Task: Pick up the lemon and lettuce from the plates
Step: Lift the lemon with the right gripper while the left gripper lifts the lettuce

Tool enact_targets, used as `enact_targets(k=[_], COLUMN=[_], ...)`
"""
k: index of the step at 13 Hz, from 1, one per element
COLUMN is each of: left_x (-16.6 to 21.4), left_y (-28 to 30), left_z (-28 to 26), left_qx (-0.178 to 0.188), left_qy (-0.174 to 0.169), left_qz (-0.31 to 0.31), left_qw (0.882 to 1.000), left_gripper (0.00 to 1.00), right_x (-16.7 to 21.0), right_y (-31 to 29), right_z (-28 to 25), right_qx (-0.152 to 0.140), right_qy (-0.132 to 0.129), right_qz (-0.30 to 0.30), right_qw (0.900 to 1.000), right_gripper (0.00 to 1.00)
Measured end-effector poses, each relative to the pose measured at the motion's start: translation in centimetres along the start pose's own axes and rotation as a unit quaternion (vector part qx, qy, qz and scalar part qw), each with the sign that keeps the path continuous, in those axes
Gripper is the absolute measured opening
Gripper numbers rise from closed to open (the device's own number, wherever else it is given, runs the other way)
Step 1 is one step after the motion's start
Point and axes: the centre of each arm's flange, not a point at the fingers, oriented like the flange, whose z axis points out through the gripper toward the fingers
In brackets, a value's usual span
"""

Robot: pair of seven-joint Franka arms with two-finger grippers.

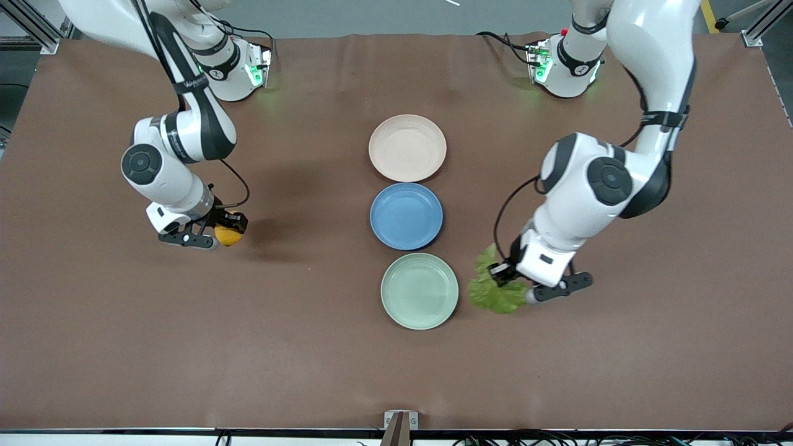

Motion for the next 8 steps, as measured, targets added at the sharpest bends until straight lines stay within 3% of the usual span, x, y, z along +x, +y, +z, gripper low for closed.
enact_targets(k=[4,8], left_x=[-1.6,-4.4], left_y=[-9.9,-17.7], left_z=[5.3,8.6], left_qx=[0.019,0.037], left_qy=[0.007,-0.03], left_qz=[0.022,0.07], left_qw=[1.0,0.996], left_gripper=[0.03,0.03], right_x=[0.7,0.9], right_y=[2.6,3.6], right_z=[3.5,5.4], right_qx=[0.0,0.001], right_qy=[0.002,0.005], right_qz=[-0.024,-0.04], right_qw=[1.0,0.999], right_gripper=[0.66,0.66])
